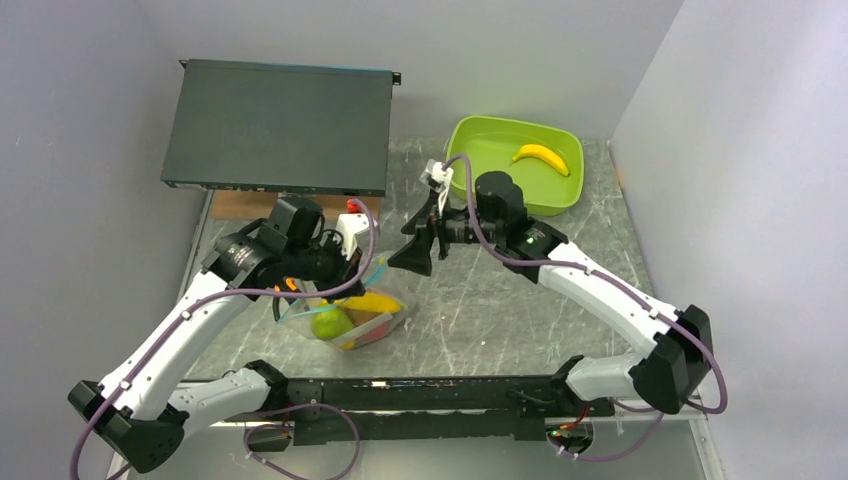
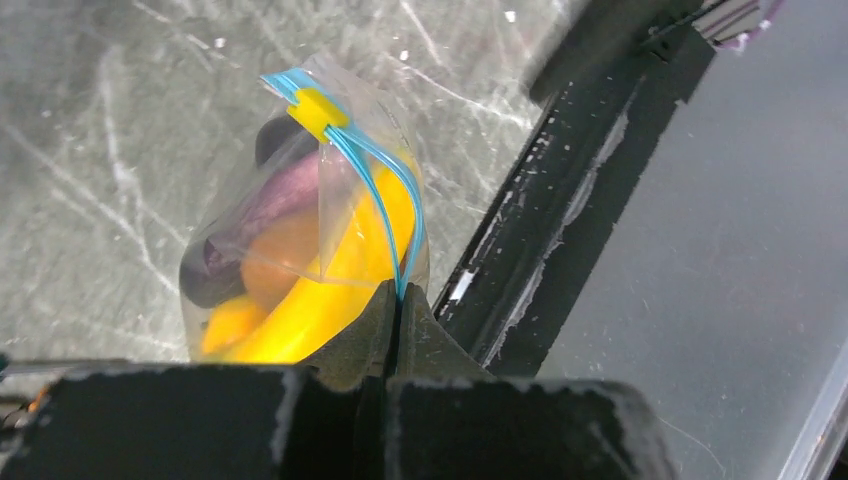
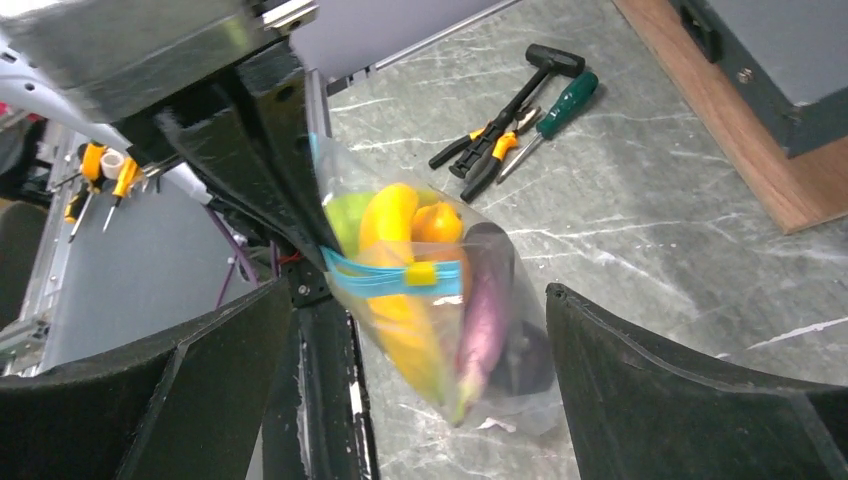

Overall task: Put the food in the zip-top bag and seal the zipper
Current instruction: Adjust the zipper food storage bag at the center of the board.

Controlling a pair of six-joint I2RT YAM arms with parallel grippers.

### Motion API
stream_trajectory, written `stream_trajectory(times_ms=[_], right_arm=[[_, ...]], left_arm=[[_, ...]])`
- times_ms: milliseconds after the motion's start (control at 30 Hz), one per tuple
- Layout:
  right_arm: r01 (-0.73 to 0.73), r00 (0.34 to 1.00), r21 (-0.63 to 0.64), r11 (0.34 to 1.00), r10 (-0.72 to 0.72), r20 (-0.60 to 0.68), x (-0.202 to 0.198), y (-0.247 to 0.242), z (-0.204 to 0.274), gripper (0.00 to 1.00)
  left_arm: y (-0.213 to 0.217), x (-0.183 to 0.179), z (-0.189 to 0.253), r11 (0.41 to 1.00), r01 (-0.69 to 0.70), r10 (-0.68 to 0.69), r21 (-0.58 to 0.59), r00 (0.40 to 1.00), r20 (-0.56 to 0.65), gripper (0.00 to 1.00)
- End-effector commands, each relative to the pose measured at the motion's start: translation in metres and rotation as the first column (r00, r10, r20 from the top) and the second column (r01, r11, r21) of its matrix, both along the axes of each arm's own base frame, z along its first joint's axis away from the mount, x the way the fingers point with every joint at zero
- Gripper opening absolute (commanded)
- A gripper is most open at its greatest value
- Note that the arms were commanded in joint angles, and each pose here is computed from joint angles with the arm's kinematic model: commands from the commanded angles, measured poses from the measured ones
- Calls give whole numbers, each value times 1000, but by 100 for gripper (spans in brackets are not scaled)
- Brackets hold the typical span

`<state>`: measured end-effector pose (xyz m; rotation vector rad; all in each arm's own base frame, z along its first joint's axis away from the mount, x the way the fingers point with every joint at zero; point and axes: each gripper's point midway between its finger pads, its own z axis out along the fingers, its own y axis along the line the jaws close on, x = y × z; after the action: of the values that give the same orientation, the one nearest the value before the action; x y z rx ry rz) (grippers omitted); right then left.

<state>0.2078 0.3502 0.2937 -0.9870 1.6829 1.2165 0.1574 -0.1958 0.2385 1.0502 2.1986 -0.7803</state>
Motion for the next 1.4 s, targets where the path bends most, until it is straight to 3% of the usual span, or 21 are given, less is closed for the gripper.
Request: stream_trajectory(times_ms=[0, 400, 800, 967, 1133, 1267, 1367], right_arm=[[-209, 978, 96, 973, 207, 31, -5, -10, 15, 99], [-391, 911, 130, 911, 403, -83, -14, -13, -21, 98], [-440, 864, 176, 880, 469, -183, -28, 13, -39, 80], [-467, 841, 215, 858, 506, -193, -35, 12, -38, 65], [-476, 835, 215, 853, 515, -194, -41, 8, -40, 38], [-462, 844, 224, 858, 503, -187, -44, 6, -36, 27], [-455, 846, 228, 861, 498, -189, -46, 4, -33, 21]], left_arm=[[-18, -13, 14, 982, 147, -143, -115, 989, 40, 0], [-22, -19, 12, 975, 163, -162, -153, 987, 23, 0], [-23, -22, 17, 971, 143, -139, -193, 990, 33, 0], [-19, -17, 11, 981, 91, -89, -170, 996, 22, 0], [-16, -10, 12, 984, 29, -21, -178, 999, 45, 0], [-15, -9, 12, 981, -16, 24, -195, 999, 39, 6], [-14, -7, 12, 980, -39, 47, -197, 998, 38, 16]])
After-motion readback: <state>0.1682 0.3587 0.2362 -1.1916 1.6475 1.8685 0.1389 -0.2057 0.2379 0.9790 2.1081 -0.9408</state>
